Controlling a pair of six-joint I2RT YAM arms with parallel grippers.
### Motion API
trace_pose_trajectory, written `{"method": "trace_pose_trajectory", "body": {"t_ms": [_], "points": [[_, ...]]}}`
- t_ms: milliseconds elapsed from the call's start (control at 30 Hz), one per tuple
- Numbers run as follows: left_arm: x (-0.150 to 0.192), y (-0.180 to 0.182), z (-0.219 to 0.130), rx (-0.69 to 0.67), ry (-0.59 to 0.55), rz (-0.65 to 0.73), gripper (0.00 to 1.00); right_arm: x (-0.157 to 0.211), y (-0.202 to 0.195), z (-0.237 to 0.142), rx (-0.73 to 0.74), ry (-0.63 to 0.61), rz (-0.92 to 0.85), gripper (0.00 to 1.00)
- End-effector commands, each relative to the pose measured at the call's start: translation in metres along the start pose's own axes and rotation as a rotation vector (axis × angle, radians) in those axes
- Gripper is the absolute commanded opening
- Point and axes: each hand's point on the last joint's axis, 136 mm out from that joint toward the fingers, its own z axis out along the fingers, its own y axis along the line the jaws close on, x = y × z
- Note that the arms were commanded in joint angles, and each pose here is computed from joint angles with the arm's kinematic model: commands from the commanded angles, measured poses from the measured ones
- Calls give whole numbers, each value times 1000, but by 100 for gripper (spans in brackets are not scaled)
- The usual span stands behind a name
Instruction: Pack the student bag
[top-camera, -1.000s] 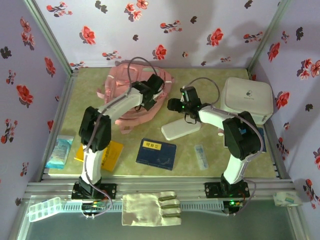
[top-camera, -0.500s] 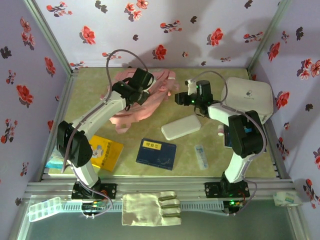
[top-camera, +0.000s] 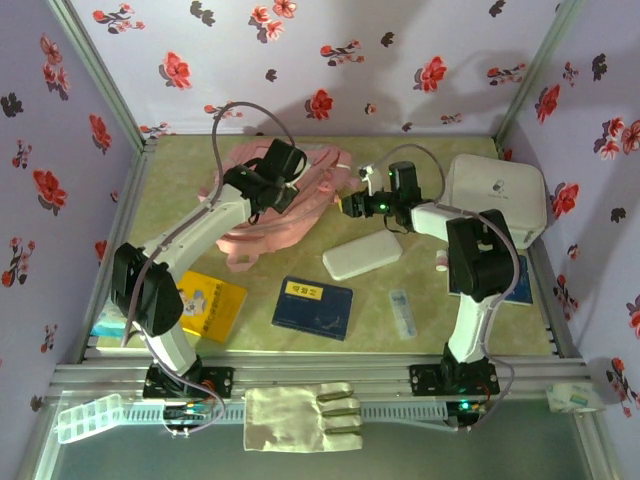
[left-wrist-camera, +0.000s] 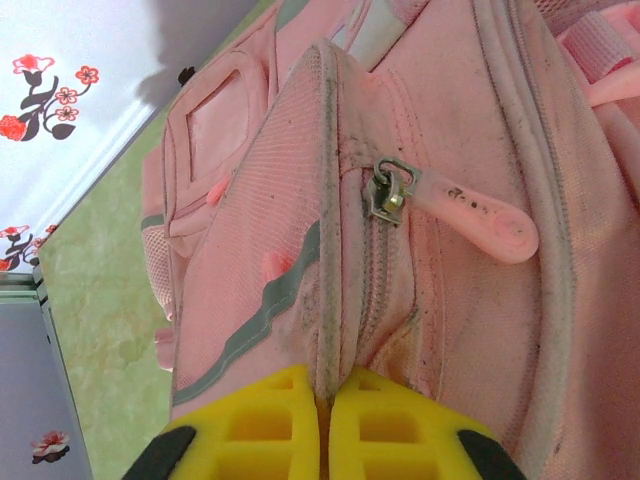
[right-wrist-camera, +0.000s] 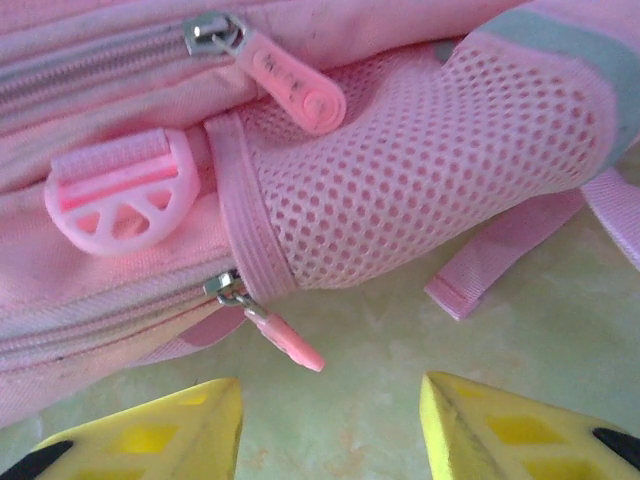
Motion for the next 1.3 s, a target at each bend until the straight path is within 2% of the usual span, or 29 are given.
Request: {"method": "trace_pose_trajectory", "body": {"t_ms": [0, 300, 367, 433, 533, 667, 933, 1267], "points": [[-35, 32, -35, -64, -159, -95, 0, -3, 12, 8, -65, -9, -66, 53], [-37, 30, -33, -52, -156, -97, 0, -12, 15, 25, -111, -19, -91, 45], [-38, 30, -32, -52, -156, -102, 0, -12, 20, 26, -134, -24, -116, 39], [-38, 29, -31, -52, -153, -104, 0, -11, 25, 25, -161, -32, -139, 26], [-41, 28, -27, -48, -145, -116, 0, -10, 25, 21, -135, -39, -157, 15], [-44, 23, -16, -41, -123, -146, 0, -6, 29, 9, -105, -46, -176, 4], [-51, 9, 10, -24, -68, -204, 0, 12, 57, -6, -88, -28, -193, 2], [-51, -22, 49, 42, 21, -294, 0, 33, 128, -1, -127, -50, -199, 4]]}}
